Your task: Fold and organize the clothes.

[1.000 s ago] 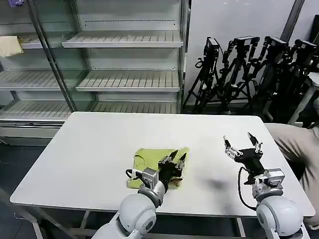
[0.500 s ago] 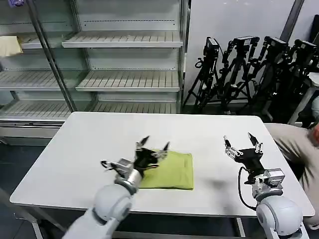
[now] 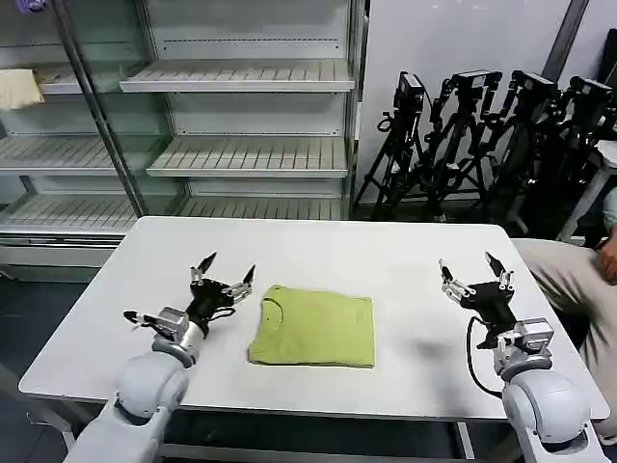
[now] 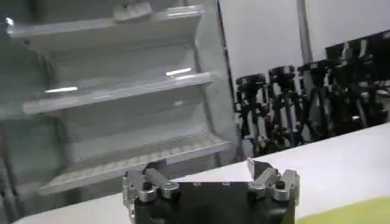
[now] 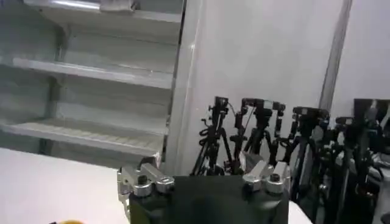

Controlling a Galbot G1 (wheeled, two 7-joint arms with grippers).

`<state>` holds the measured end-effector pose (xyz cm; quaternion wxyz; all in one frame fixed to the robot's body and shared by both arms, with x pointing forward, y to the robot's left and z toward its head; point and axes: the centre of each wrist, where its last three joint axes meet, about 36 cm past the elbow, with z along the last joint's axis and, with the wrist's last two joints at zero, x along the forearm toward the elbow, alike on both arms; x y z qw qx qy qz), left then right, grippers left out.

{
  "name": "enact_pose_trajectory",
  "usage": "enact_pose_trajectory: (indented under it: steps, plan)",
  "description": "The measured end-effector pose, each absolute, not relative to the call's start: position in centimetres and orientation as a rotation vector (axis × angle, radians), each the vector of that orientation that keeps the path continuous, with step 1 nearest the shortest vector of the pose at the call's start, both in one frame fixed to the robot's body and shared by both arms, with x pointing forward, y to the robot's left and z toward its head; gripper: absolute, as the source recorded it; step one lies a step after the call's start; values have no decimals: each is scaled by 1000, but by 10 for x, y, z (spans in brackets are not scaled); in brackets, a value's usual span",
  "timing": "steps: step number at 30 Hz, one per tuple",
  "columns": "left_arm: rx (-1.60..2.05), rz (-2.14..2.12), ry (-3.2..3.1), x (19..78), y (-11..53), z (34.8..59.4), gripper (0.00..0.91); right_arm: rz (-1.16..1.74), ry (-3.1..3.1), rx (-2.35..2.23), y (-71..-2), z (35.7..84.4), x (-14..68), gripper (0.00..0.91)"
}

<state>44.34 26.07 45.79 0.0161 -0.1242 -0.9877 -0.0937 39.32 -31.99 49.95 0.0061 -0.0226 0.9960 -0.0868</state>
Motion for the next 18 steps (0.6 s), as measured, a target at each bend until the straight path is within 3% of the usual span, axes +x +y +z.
enact_pose_trajectory:
  steps: [18]
  plan:
    - [-276, -462, -3168, 446, 319, 450, 907, -412, 3086, -48, -323, 486, 404, 907]
